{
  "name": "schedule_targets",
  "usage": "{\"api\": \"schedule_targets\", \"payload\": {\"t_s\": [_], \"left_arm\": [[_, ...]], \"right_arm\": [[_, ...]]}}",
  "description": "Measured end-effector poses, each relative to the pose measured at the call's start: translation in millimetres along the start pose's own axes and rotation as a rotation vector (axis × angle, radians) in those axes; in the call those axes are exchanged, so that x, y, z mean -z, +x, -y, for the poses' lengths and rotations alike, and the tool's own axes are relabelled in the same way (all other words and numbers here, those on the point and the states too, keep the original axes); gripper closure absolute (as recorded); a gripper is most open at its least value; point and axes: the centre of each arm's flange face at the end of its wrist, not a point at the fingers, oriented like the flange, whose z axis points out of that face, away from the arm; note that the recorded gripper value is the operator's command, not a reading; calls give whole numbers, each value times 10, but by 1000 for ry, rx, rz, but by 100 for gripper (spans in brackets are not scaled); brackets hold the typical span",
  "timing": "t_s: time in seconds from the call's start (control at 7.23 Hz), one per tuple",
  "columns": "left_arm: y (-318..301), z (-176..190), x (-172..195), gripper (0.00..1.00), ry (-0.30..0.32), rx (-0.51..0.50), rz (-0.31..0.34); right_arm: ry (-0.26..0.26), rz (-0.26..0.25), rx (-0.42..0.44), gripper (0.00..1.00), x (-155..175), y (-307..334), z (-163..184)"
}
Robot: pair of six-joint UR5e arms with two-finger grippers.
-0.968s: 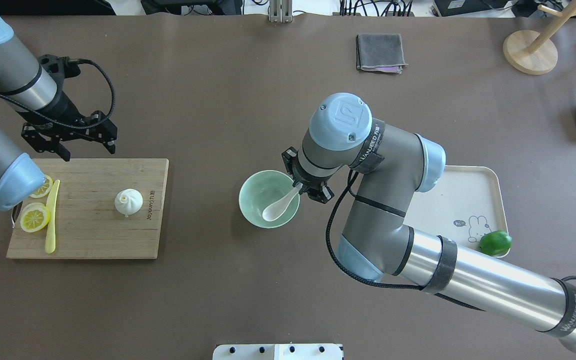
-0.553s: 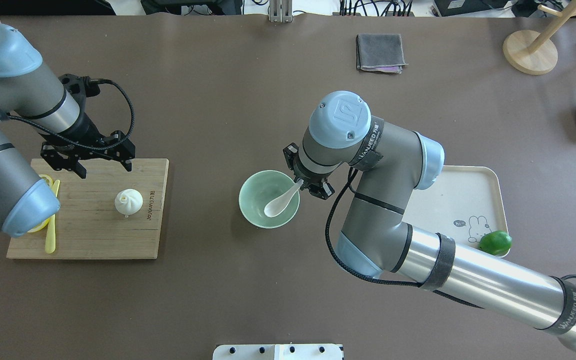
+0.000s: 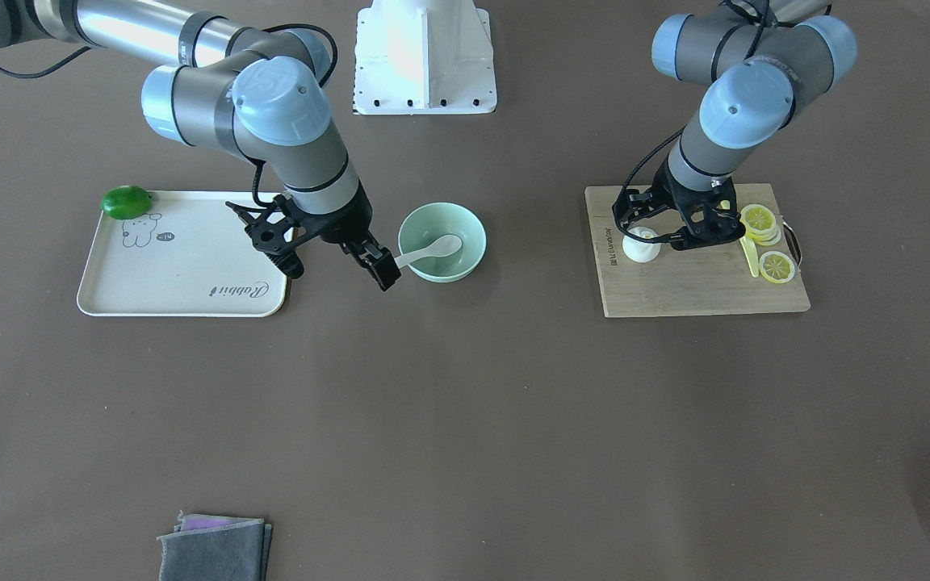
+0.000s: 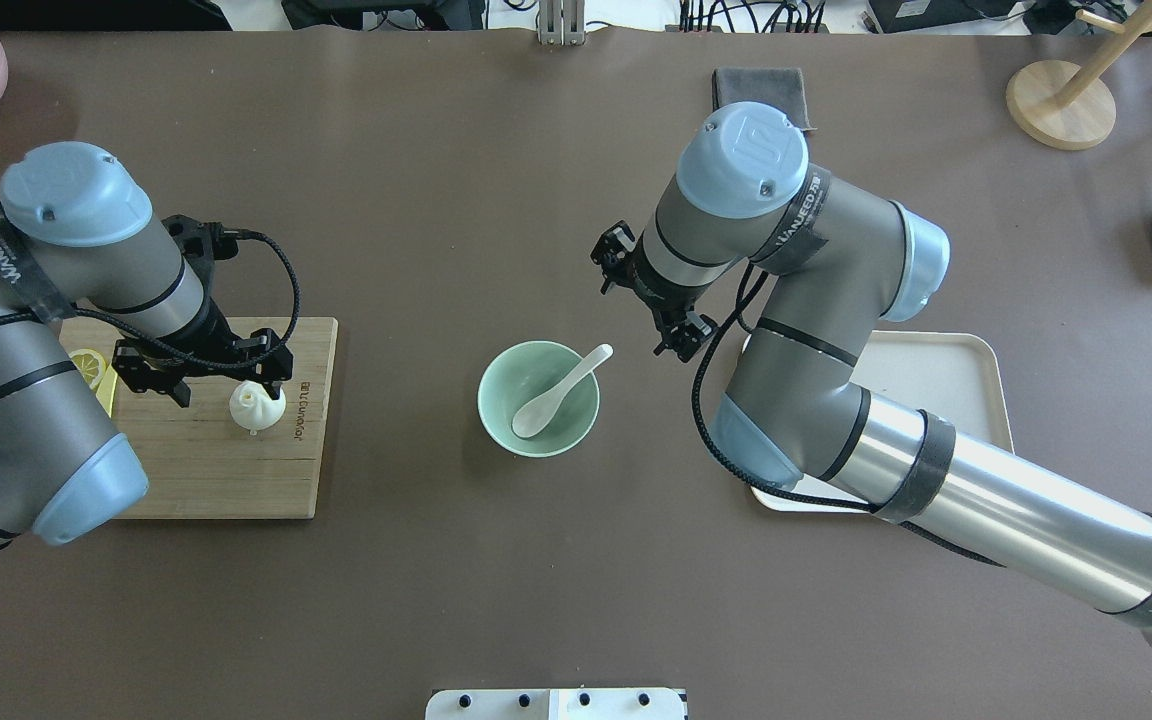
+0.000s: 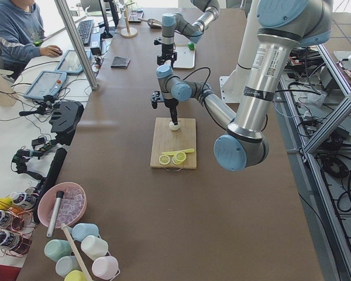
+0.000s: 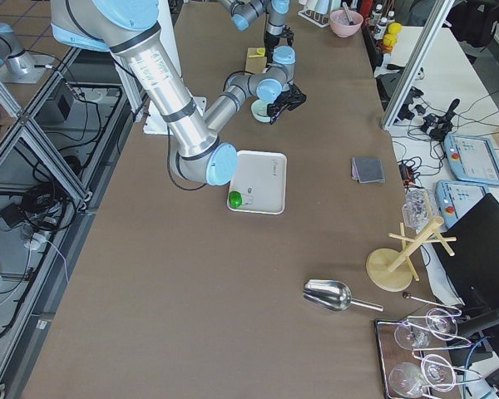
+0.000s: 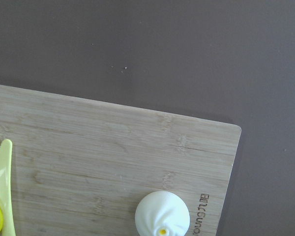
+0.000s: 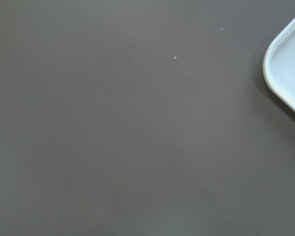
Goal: Put spoon and bun in bowl
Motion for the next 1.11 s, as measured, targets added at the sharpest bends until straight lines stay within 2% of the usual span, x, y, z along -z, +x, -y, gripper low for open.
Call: {"api": "schedule_targets", "payload": {"t_s": [0.14, 0.41, 0.55, 0.69, 0.83, 1.11], "left_arm": [[-36, -46, -105, 7, -6, -7, 9], [-120, -57, -313, 13, -10, -20, 4], [-132, -28, -389, 44, -10, -23, 1], [-133, -8, -434, 84, -11, -23, 1], [-125, -1, -443, 100, -11, -21, -1], [-82, -1, -415, 100, -6, -18, -11]], "right_arm": [[-8, -13, 20, 0, 15, 60, 171], [-12, -27, 41, 0, -5, 132, 289], [-13, -29, 44, 0, -8, 145, 296], [-14, -29, 46, 0, -5, 148, 294], [-14, -28, 47, 0, 1, 151, 295], [-14, -27, 47, 0, 13, 154, 297]]}}
